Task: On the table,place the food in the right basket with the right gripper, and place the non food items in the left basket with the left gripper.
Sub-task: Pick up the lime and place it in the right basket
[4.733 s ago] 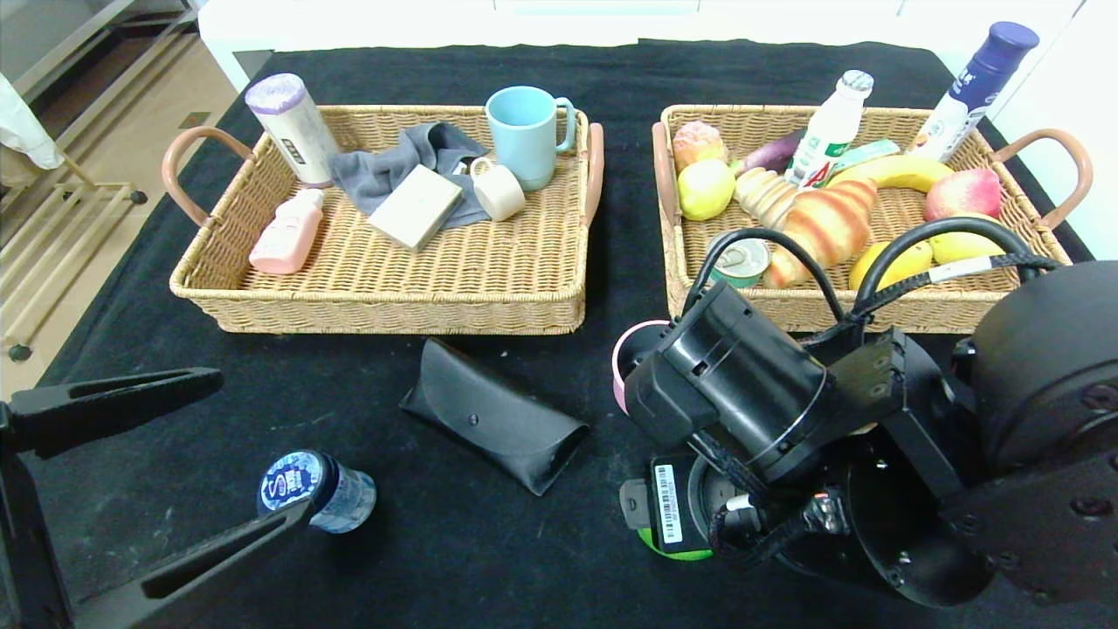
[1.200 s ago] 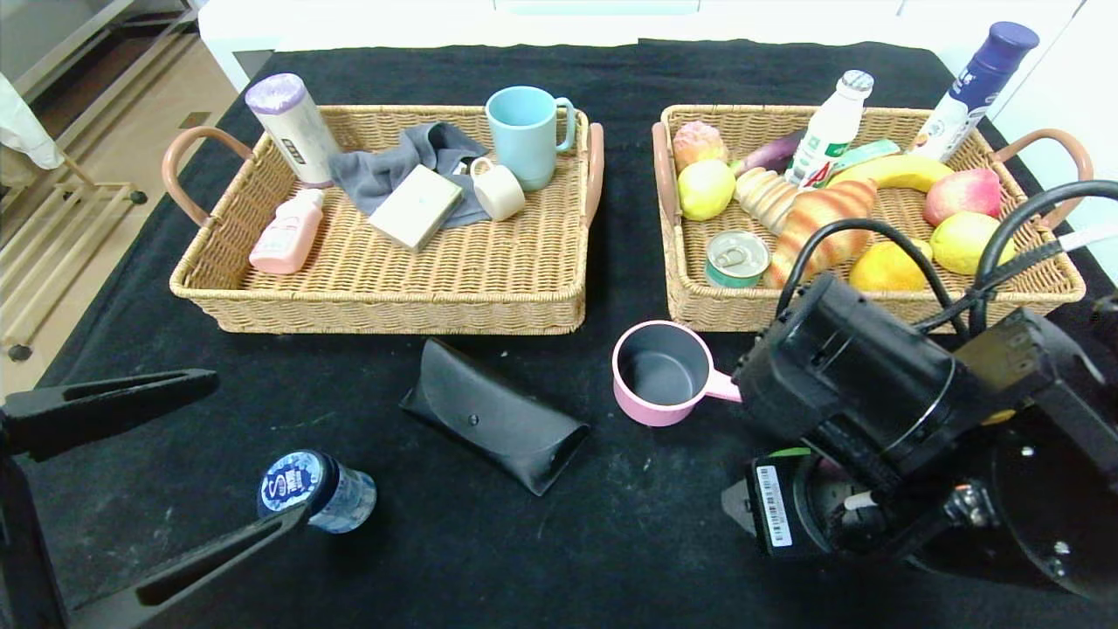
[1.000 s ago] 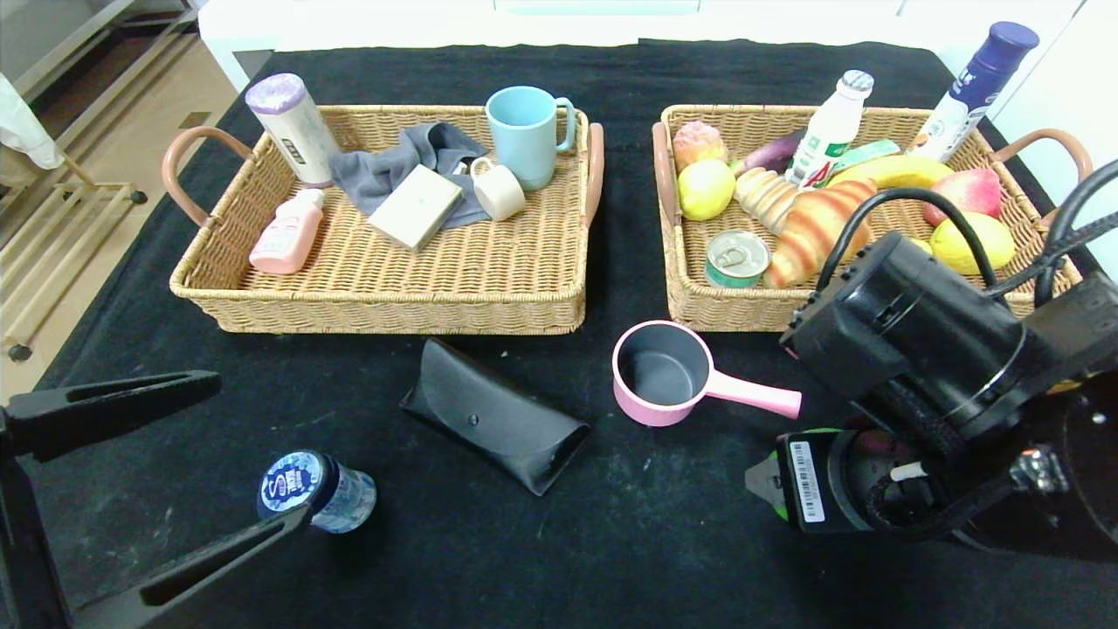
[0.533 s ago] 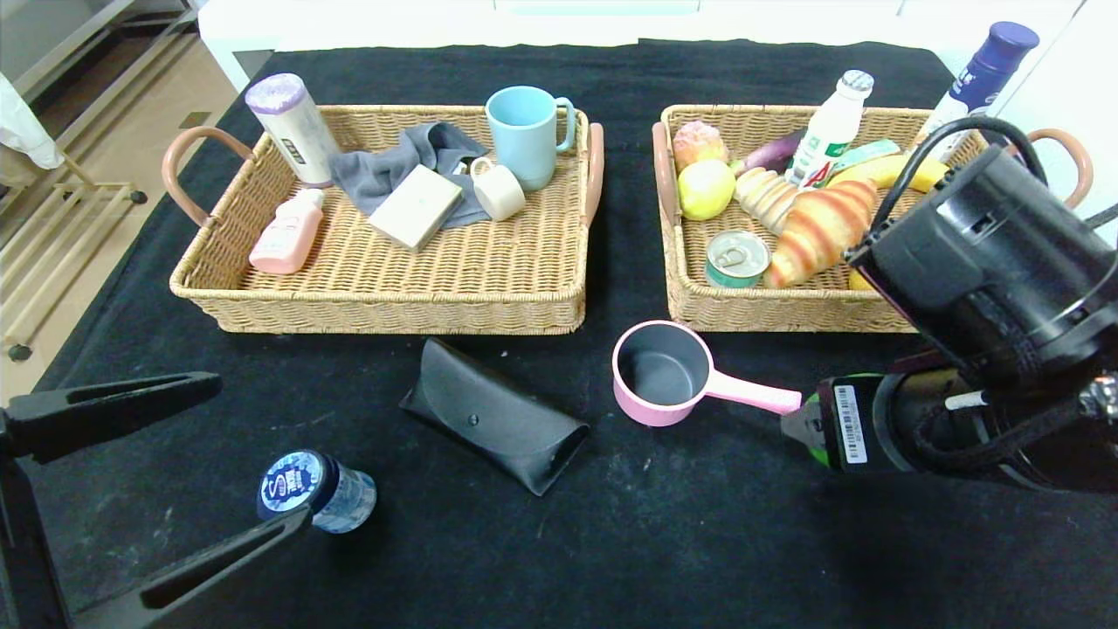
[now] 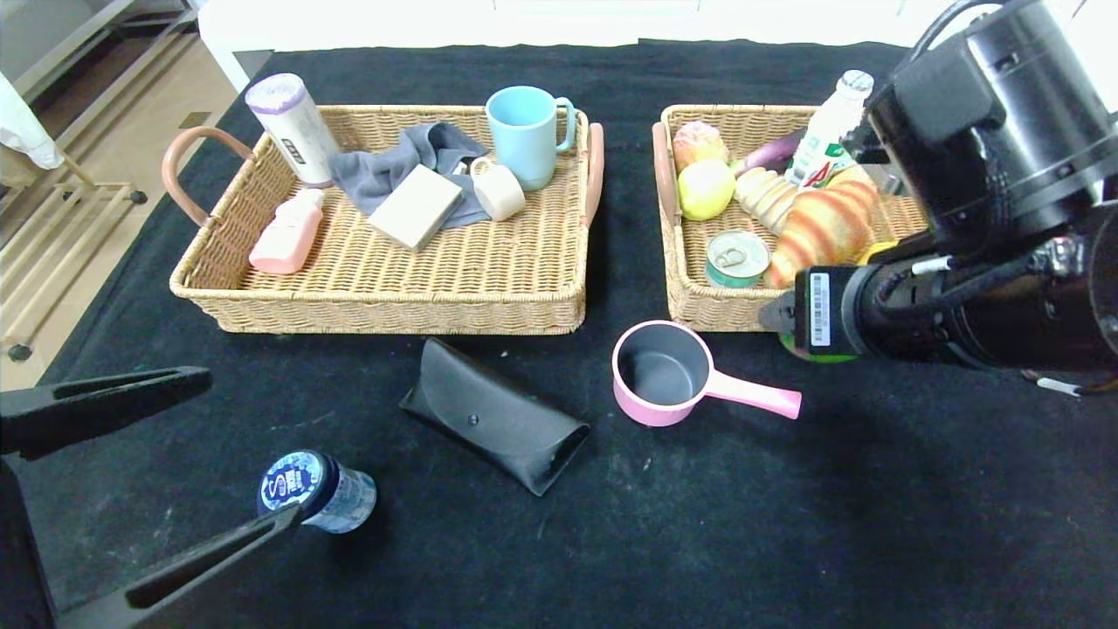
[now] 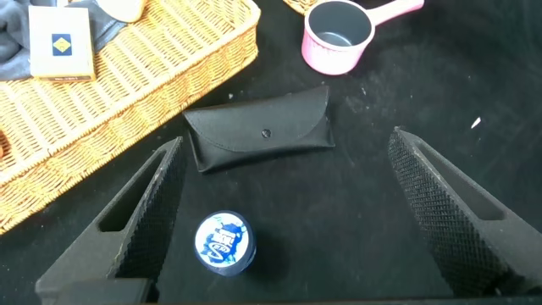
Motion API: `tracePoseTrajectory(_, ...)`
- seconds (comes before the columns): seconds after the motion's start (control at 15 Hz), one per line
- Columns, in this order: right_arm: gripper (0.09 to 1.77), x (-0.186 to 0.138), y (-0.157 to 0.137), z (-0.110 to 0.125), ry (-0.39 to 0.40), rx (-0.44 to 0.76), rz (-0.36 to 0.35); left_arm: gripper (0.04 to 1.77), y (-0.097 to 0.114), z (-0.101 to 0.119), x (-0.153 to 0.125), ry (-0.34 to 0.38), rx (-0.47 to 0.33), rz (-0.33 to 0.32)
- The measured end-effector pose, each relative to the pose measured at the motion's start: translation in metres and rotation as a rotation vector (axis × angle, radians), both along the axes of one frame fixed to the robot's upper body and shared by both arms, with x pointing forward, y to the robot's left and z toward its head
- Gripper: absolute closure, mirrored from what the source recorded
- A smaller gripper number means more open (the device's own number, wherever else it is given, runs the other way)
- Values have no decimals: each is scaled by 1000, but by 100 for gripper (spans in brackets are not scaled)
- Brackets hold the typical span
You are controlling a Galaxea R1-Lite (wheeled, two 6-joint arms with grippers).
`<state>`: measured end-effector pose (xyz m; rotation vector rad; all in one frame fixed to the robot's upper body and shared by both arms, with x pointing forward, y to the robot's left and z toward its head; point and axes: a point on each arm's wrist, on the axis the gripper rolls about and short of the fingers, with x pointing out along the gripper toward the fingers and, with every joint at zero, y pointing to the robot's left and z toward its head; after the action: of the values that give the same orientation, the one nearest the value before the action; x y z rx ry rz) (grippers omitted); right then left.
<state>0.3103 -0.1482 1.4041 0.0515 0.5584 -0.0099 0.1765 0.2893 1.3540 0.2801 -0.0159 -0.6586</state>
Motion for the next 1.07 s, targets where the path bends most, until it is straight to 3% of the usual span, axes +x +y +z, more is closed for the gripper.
tracePoseTrajectory(0.47, 47, 37, -5, 29, -182, 37, -26, 9, 1, 1, -1, -6, -1, -1)
tracePoseTrajectory(1.07, 48, 70, 7, 23, -288, 19, -7, 9, 1, 1, -2, -6, -2, -3)
